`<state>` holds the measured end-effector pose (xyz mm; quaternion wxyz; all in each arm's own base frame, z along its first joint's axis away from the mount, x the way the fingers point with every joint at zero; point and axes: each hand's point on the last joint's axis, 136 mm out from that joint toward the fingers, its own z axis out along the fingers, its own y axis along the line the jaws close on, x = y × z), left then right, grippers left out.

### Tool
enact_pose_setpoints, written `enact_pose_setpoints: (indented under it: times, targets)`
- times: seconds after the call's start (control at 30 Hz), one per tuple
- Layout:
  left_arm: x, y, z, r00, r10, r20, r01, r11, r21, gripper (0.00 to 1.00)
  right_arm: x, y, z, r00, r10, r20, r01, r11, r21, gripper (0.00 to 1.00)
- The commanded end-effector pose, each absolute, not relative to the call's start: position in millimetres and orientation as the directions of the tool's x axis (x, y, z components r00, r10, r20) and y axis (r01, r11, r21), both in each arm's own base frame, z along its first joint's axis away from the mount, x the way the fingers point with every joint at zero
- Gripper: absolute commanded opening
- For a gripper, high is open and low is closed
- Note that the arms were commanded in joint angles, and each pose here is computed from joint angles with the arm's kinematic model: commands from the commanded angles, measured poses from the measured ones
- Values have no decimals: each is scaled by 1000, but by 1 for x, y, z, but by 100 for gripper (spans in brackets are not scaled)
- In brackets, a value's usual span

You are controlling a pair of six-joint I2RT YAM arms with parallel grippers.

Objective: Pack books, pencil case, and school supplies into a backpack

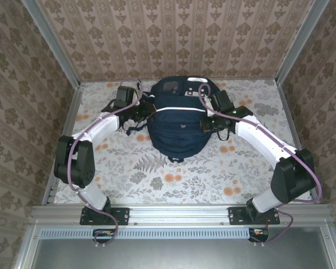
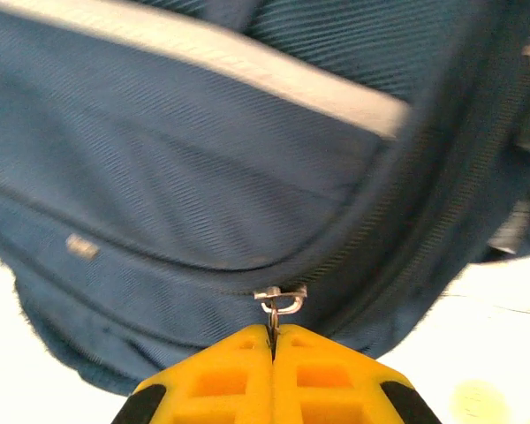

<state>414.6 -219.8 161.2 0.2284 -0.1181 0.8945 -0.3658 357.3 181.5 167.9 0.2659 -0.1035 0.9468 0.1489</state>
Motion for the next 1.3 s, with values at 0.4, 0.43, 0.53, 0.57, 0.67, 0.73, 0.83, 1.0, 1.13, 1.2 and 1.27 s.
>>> enact_pose_setpoints:
  times: [0.4, 0.43, 0.53, 0.57, 0.67, 0.73, 0.83, 1.0, 1.13, 1.2, 1.27]
  targets:
    - [349, -240, 188, -850, -482, -212, -112, 559, -822, 58, 341, 304, 184, -830, -149, -537, -459, 729, 508, 0]
    - [350, -243, 187, -849, -489, -201, -119, 546, -829, 56, 341, 304, 185, -830, -147, -538, -458, 729, 509, 0]
    - [350, -261, 184, -859, -472, -197, -103, 538, -837, 51, 339, 303, 184, -831, -148, -537, -457, 731, 506, 0]
    - [352, -263, 184, -860, -470, -199, -103, 541, -835, 48, 338, 302, 184, -831, -148, -536, -457, 732, 505, 0]
    - [358, -268, 180, -860, -472, -195, -106, 538, -836, 42, 336, 300, 183, -833, -147, -534, -453, 735, 504, 0]
    - [361, -271, 178, -863, -468, -189, -109, 538, -836, 41, 335, 298, 182, -833, -145, -534, -450, 738, 503, 0]
    - [363, -276, 172, -867, -466, -173, -122, 537, -835, 40, 334, 297, 182, -833, -140, -535, -447, 740, 502, 0]
    - [366, -271, 160, -857, -487, -171, -155, 559, -815, 20, 335, 287, 180, -828, -150, -540, -437, 777, 454, 0]
    - [367, -258, 150, -842, -505, -192, -184, 601, -778, 0, 337, 257, 174, -814, -184, -550, -405, 860, 311, 0]
    - [366, -250, 144, -837, -510, -198, -195, 616, -763, 0, 335, 233, 166, -820, -215, -530, -370, 906, 204, 0]
    - [364, -244, 140, -837, -509, -203, -201, 631, -749, 0, 336, 211, 163, -821, -237, -520, -341, 933, 113, 0]
